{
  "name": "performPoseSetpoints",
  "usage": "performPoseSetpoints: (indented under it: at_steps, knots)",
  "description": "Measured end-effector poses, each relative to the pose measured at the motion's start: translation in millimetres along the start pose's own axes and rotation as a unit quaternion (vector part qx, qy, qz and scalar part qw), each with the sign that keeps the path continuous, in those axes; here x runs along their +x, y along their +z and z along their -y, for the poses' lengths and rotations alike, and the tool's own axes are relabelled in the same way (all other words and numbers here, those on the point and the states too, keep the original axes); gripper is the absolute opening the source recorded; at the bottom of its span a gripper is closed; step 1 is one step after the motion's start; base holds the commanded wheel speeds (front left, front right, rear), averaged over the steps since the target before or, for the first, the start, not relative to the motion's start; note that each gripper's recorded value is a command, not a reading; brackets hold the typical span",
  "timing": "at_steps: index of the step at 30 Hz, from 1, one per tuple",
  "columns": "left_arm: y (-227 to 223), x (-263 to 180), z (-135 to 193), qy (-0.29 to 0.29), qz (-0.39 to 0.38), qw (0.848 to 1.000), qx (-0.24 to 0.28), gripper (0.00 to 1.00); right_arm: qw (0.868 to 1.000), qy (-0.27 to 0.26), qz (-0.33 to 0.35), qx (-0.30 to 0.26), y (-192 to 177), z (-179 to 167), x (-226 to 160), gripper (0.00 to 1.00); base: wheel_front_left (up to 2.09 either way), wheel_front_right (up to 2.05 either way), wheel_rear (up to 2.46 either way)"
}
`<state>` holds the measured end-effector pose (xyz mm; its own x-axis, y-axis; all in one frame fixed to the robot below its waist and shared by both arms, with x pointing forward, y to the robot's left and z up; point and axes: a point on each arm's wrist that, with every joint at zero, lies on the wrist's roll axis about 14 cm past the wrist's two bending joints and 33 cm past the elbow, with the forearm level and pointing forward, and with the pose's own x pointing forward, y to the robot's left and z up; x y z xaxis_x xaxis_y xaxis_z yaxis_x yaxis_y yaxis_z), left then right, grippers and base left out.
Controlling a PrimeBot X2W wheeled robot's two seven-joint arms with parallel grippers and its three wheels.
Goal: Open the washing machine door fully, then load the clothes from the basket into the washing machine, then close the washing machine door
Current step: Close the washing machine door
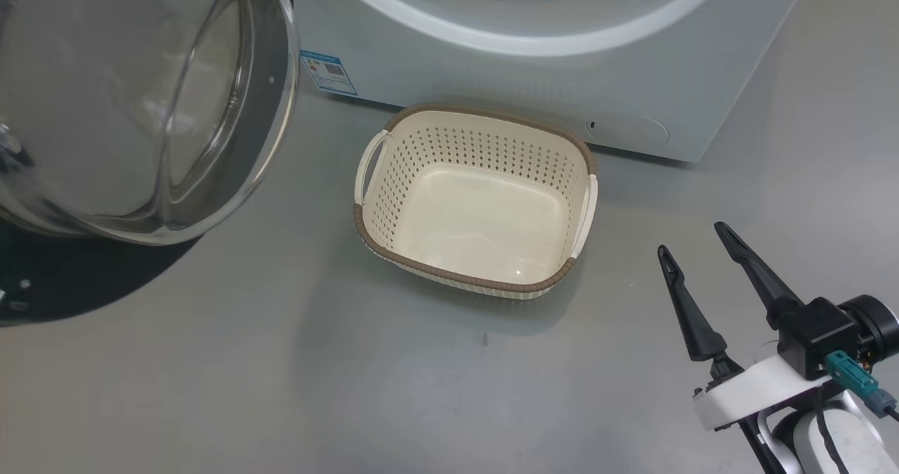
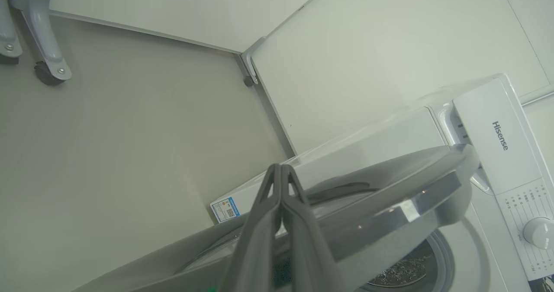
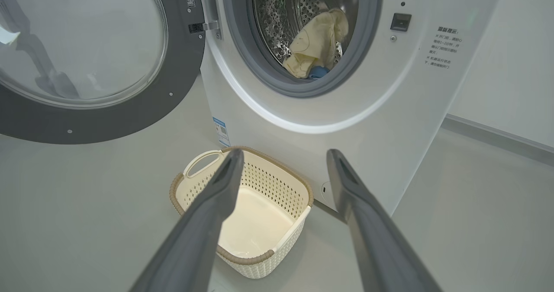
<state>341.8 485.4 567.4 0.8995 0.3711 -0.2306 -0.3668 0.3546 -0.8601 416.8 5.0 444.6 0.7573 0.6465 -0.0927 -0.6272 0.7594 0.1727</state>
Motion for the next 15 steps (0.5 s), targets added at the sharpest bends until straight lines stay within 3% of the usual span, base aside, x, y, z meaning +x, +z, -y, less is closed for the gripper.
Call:
performPoseSetpoints:
  at_steps: [7,15]
  knots:
    - [-40.1,-1.5,12.3,-0.048,-0.072,0.996,-0.023,0.0,1.0,0.001,0.009,0.001,4.8,-4.3,-0.9,1.0,0.0,0.0,0.0]
    - [-50.4,-16.3,20.7,-0.088,-0.11,0.99,-0.028,0.0,1.0,-0.012,0.022,0.008,11.2,-4.7,-4.1,1.0,0.0,0.0,0.0]
